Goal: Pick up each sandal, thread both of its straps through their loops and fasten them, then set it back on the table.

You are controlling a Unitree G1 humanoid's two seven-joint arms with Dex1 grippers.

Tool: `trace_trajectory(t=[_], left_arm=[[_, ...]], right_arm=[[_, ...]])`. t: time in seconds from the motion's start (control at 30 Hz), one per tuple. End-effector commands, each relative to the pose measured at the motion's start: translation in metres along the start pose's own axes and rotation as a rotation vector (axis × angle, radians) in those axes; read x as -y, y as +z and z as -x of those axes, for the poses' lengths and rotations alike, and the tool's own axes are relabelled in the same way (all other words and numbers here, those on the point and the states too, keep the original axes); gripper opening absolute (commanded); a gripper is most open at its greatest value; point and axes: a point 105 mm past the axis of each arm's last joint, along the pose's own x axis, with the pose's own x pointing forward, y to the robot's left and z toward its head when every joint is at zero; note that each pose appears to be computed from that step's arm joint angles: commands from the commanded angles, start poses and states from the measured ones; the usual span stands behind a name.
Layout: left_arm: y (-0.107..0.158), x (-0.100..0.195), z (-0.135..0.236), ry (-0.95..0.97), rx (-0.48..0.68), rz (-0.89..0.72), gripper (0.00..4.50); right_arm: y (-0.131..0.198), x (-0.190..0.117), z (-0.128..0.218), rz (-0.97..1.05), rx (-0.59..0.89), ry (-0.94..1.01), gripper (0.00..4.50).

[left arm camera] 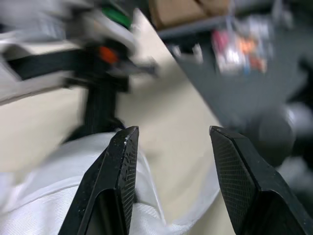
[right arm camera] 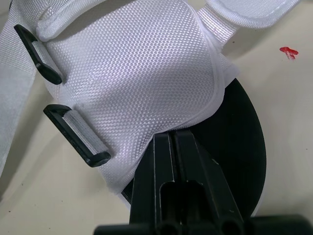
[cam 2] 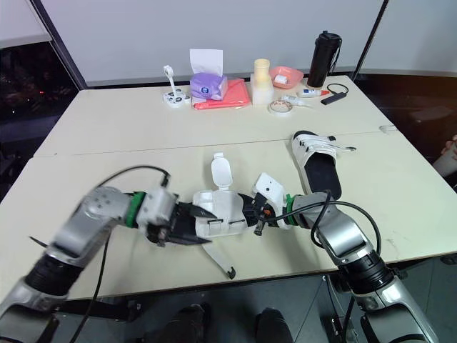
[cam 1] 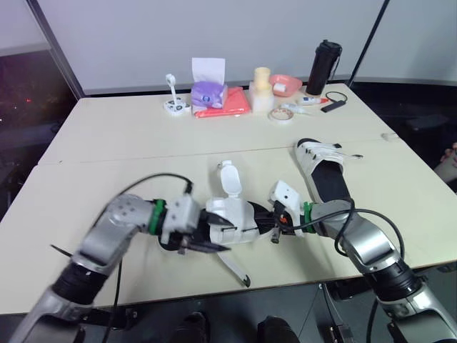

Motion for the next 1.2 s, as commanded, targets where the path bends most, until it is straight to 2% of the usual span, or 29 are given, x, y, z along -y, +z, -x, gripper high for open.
trace_trajectory(t=[0.03, 0.13, 0.23, 0.37, 0.57, 0.73, 1.2], left_arm=[[0.014, -0.001, 0.015, 0.049, 0.032, 0.116, 2.35], [0.001, 0.006, 0.032, 0.098, -0.021, 0.298, 2.35], [-0.010, 0.013, 0.040, 0.158, 0.010, 0.539, 2.35], [-0.024, 0.032, 0.034, 0.176, 0.025, 0.762, 2.35], [-0.042, 0.051, 0.019, 0.224, -0.028, 0.927, 2.35], [-0.050, 0.047, 0.009, 0.285, -0.024, 1.027, 2.35], [-0.053, 0.037, -0.021, 0.336, 0.010, 1.133, 2.35]], right_arm=[[-0.009, 0.001, -0.002, -0.018, -0.035, -0.004, 0.00], [-0.009, 0.001, -0.002, -0.017, -0.035, -0.002, 0.00], [-0.010, 0.000, -0.003, -0.016, -0.037, 0.002, 0.00], [-0.012, -0.002, -0.004, -0.016, -0.042, 0.011, 0.00], [-0.012, -0.004, -0.006, -0.013, -0.047, 0.023, 0.00], [-0.012, -0.007, -0.008, -0.008, -0.051, 0.040, 0.00], [-0.010, -0.007, -0.009, -0.006, -0.047, 0.040, 0.00]])
